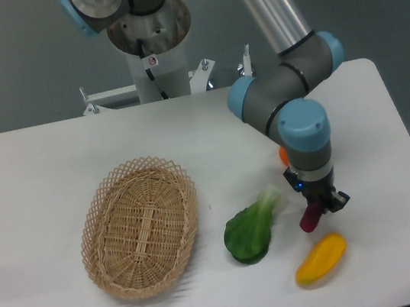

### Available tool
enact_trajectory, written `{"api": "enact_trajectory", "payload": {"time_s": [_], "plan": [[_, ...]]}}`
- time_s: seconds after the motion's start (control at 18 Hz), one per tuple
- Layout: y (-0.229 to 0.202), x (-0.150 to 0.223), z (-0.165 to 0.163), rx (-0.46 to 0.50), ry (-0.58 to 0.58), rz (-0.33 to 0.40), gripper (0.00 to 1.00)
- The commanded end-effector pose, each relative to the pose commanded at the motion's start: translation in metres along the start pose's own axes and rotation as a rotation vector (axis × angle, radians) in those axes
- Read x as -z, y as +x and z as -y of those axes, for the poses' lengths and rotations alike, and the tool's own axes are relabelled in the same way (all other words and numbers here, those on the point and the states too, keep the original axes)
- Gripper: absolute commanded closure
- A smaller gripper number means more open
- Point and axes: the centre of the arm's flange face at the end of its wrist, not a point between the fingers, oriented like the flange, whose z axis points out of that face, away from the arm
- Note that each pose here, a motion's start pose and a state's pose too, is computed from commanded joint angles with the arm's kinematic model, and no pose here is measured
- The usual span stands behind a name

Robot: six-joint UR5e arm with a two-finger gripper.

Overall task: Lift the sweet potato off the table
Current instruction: 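Lift the held sweet potato up off the table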

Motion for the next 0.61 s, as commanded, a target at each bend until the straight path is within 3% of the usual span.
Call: {"api": "enact_trajectory", "payload": {"time_s": [0.33, 0.61], "plan": [[-0.009, 0.097, 0.023, 0.141, 0.172, 0.013, 0.68], [-0.005, 0.128, 0.034, 0.235, 0.254, 0.028, 0.68]]}}
